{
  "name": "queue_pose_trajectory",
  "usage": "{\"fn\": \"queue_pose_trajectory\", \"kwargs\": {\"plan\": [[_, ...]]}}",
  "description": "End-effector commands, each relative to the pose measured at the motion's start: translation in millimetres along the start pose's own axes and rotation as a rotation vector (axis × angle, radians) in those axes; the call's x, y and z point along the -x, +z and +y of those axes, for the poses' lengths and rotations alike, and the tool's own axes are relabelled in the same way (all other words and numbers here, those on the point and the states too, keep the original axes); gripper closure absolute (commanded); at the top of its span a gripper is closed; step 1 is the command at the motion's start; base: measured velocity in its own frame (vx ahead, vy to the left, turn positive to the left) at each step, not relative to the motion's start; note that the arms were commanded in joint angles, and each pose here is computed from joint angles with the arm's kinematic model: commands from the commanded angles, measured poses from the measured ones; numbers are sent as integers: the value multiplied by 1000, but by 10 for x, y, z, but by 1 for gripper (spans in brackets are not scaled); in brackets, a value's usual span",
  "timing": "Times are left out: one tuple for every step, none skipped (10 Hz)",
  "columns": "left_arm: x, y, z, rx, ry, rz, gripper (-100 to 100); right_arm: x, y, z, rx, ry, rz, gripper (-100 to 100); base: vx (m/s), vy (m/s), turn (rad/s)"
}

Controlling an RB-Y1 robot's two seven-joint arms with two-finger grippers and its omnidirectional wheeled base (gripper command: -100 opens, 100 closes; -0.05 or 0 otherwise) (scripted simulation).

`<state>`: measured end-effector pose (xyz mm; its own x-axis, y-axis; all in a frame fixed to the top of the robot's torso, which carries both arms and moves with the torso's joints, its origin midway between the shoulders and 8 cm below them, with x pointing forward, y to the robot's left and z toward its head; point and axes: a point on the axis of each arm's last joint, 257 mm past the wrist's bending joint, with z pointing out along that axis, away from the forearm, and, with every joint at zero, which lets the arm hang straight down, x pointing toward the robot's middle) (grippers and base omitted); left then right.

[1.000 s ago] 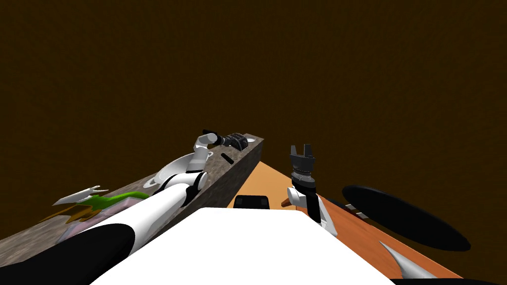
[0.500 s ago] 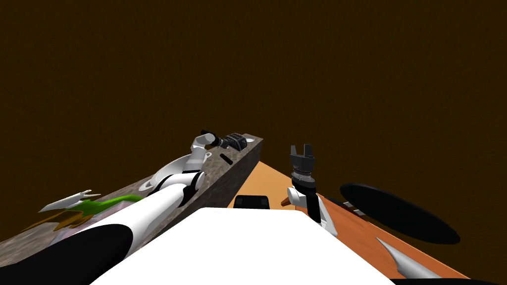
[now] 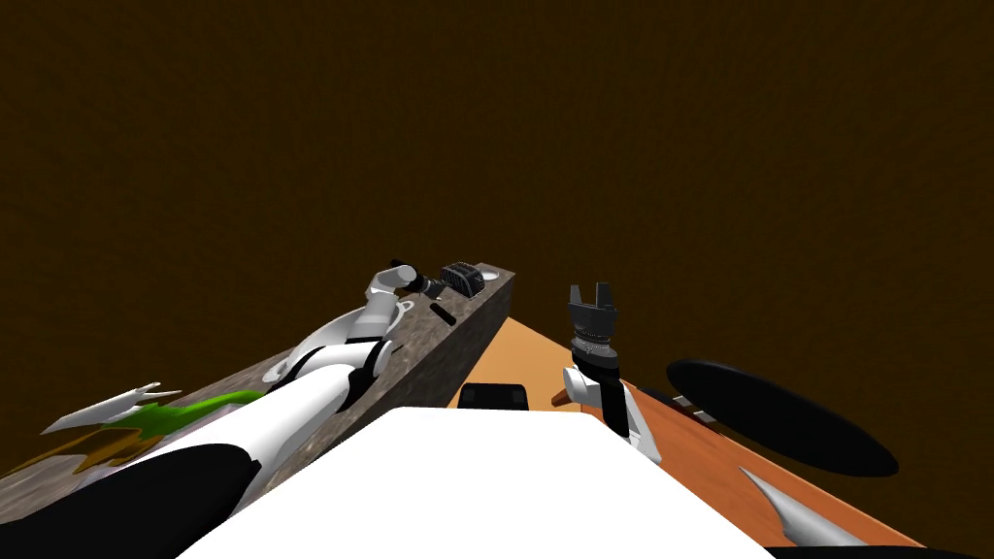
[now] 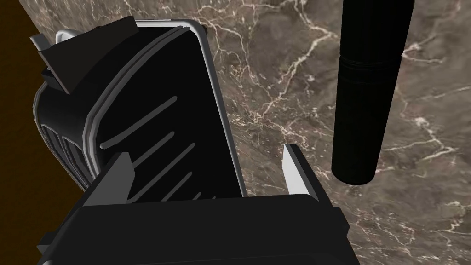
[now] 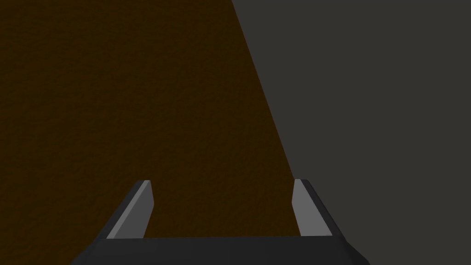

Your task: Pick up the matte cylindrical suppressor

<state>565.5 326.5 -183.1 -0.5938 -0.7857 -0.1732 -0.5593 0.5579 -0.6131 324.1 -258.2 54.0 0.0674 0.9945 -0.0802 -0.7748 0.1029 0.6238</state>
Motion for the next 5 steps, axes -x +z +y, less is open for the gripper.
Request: {"fn": "queue_pose_trajectory", "kwargs": {"plan": [[24, 9, 337, 66, -24, 25, -100, 0, 0, 0, 0, 0, 0, 0, 73, -24, 35], [20, 6, 532, 107, -39, 41, -100, 0, 0, 0, 0, 0, 0, 0, 91, -28, 42], [10, -2, 729, 148, -56, 58, -100, 0, 0, 0, 0, 0, 0, 0, 127, -34, 35], [10, -2, 729, 148, -56, 58, -100, 0, 0, 0, 0, 0, 0, 0, 82, -29, 12], [-7, -14, 924, 187, -74, 76, -100, 0, 0, 0, 0, 0, 0, 0, 58, -32, 8]]}}
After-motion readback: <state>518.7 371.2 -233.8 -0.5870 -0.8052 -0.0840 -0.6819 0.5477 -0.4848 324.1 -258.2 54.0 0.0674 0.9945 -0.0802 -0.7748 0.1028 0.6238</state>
